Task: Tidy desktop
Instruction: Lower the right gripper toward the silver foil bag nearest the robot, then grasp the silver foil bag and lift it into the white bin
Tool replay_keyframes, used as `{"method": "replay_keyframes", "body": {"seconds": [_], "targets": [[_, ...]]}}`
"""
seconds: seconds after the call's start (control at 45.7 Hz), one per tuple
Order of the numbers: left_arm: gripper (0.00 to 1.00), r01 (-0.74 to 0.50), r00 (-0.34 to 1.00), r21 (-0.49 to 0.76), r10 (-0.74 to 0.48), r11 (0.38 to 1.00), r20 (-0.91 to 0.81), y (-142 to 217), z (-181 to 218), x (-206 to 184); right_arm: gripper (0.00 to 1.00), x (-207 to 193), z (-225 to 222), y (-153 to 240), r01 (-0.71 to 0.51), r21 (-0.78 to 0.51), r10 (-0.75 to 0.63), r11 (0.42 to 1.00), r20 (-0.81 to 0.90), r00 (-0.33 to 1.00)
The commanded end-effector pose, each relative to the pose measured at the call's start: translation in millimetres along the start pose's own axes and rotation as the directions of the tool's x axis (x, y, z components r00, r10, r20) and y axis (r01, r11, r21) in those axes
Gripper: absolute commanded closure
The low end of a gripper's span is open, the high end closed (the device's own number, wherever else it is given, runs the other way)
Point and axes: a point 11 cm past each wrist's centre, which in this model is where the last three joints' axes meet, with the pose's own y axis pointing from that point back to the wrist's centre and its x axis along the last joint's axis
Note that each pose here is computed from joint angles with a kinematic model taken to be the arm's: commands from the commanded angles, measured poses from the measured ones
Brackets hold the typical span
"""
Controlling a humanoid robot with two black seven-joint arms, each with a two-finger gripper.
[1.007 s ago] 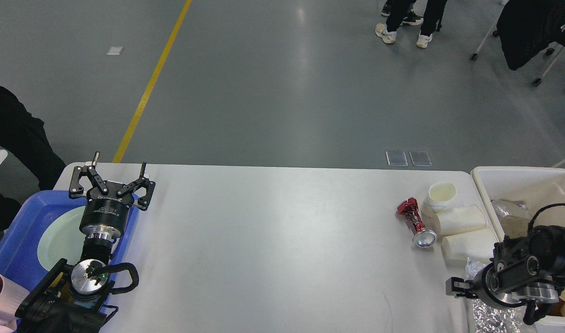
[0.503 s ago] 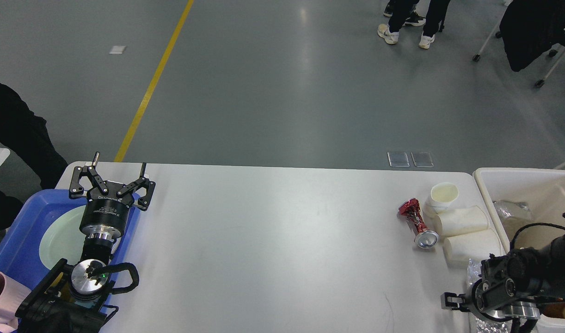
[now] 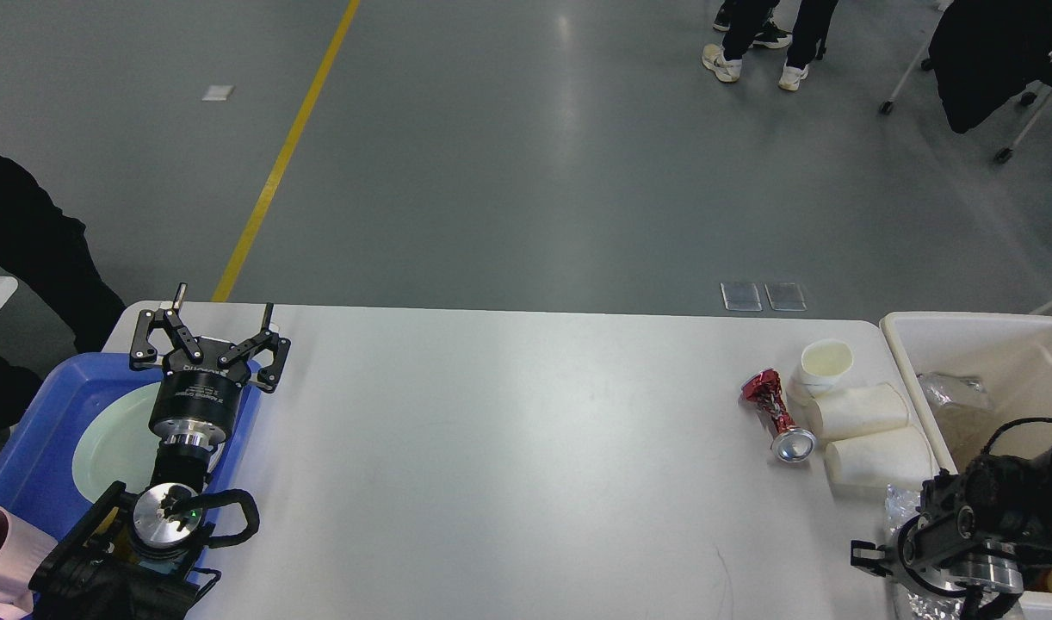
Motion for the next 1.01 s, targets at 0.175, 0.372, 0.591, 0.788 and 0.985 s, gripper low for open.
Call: {"method": "replay_keyframes", "body": {"seconds": [0.175,0.372,0.591,0.788,0.985], "targets": [[0.04,0.000,1.000,0.000,0.000,1.000,-0.001,0,0,0,1.00,5,0,9,0.059,0.009,-0.059,0.998,0.027,0.998],[0.04,0.000,1.000,0.000,0.000,1.000,-0.001,0,0,0,1.00,32,24,45,0.153,0.052,-0.158,0.987,0.135,0.978],[0.04,0.000,1.000,0.000,0.000,1.000,-0.001,0,0,0,1.00,62,28,121,0.296,0.127,-0.307,0.947,0.082,0.948],[0.04,0.000,1.000,0.000,0.000,1.000,-0.001,0,0,0,1.00,90,20,198,0.202,0.171,-0.222,0.964,0.107,0.969],[0.04,0.000,1.000,0.000,0.000,1.000,0.001,0,0,0,1.00,109,5,269,0.074,0.174,-0.092,0.982,0.096,0.991]]}}
